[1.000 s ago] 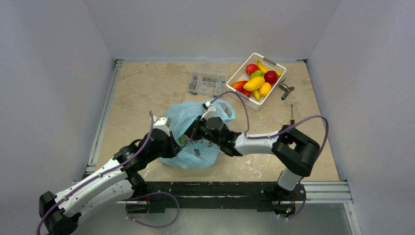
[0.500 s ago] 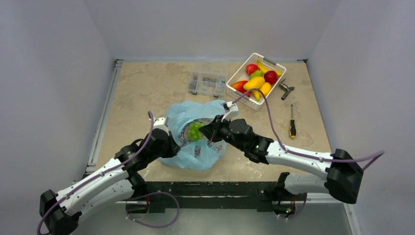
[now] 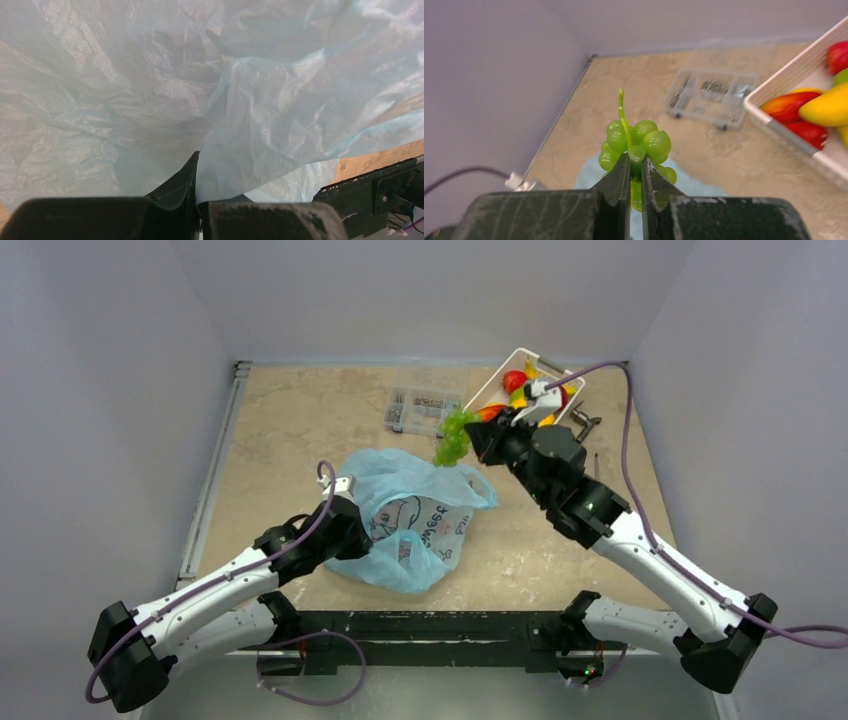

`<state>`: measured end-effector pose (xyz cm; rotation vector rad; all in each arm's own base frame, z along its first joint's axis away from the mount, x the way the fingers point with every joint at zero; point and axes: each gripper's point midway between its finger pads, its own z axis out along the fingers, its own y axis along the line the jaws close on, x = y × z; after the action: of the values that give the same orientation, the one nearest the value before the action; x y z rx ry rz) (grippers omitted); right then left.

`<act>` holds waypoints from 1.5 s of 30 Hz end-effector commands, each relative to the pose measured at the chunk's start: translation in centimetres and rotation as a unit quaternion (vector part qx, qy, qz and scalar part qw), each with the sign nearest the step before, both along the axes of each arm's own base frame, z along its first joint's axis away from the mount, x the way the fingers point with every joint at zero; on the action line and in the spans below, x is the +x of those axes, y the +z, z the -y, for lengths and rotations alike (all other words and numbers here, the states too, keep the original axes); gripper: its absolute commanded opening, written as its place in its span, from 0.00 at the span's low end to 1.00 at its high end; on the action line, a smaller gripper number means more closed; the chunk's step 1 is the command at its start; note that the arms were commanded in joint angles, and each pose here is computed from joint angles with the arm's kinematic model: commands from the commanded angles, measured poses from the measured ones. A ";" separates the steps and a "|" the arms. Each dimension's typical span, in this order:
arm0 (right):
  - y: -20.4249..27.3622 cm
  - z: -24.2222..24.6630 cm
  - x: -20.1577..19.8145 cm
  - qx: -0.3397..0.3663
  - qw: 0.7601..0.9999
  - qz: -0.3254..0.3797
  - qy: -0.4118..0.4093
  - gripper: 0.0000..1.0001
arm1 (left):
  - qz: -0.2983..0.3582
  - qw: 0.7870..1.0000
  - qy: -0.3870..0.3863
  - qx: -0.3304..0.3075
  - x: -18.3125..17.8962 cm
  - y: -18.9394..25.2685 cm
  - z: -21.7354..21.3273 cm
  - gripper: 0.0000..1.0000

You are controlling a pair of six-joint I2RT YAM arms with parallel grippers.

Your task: Take the fake fruits out of the plastic bag

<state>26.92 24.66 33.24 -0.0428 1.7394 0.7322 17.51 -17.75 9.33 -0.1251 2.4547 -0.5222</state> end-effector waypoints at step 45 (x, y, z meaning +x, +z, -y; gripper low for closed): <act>-8.6 7.3 10.1 -0.048 0.990 -0.111 -0.065 0.69 | 0.032 0.998 -0.045 -0.009 0.3 2.4 1.1 0.00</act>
<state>41.83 13.16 26.53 0.2155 1.9332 0.4401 17.48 -18.24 10.59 0.0167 2.4437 -0.5317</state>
